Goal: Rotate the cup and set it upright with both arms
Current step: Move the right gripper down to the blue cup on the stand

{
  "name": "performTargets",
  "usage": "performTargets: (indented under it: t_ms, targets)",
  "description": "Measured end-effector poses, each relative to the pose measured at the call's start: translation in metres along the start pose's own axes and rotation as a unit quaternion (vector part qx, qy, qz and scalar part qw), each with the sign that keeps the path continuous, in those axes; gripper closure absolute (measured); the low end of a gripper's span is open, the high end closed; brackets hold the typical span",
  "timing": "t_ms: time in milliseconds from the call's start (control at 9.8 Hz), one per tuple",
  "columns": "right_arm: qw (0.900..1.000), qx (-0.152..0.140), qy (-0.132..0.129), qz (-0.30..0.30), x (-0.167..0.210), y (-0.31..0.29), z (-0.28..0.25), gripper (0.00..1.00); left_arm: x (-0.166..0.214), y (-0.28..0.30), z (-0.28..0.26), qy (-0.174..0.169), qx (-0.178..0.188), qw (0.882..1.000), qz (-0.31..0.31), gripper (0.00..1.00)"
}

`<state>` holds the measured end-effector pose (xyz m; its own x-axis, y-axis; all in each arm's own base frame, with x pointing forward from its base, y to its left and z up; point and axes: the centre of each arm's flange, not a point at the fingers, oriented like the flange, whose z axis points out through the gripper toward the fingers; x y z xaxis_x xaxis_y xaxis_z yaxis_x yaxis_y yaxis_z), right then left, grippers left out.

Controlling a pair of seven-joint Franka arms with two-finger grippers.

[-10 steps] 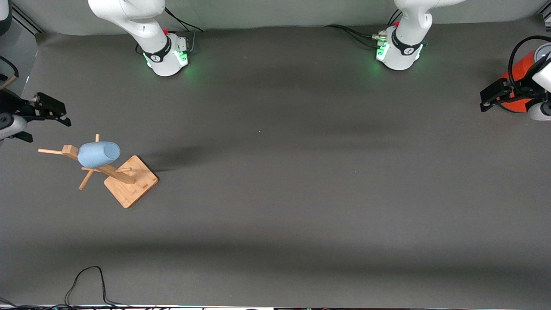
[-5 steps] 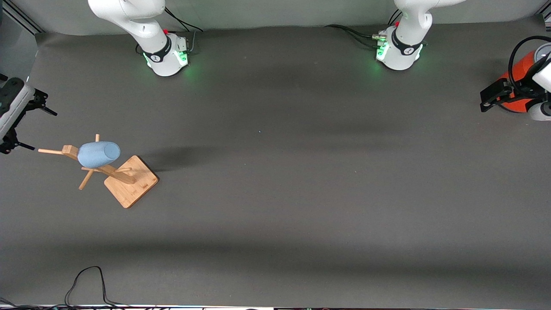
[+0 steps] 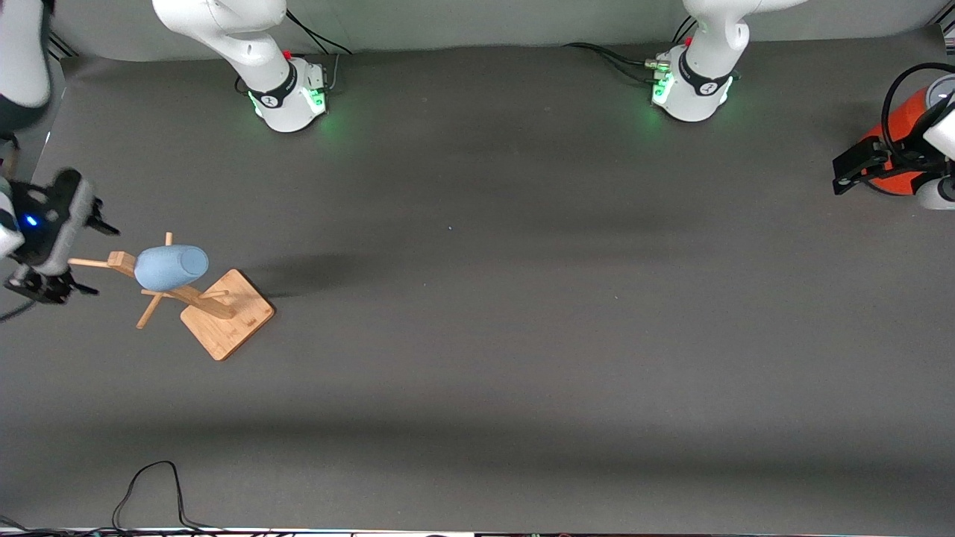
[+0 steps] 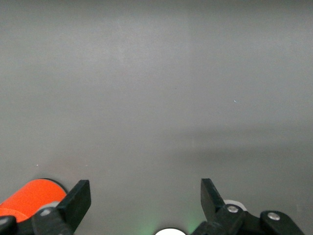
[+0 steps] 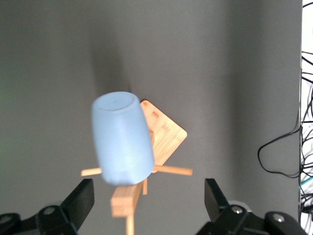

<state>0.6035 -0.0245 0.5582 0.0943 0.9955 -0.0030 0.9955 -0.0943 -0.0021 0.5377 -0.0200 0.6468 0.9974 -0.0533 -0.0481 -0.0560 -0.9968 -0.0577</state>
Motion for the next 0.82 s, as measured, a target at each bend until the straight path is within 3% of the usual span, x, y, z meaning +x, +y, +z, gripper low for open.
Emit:
performTargets:
  t_ms: [204, 510, 816]
  targets:
    - [1.0, 0.003, 0.004, 0.0, 0.002, 0.008, 0.029, 0.0, 0.0, 0.0, 0.0, 0.0, 0.0, 1.0, 0.0, 0.0]
    - [0.999, 0.032, 0.011, 0.001, 0.005, 0.012, 0.067, 0.0, 0.001, -0.002, 0.001, -0.001, 0.0, 1.0, -0.002, 0.0]
    - [0.999, 0.045, 0.016, -0.019, 0.004, 0.005, 0.078, 0.0, 0.002, -0.003, 0.003, -0.003, -0.001, 1.0, -0.002, 0.0]
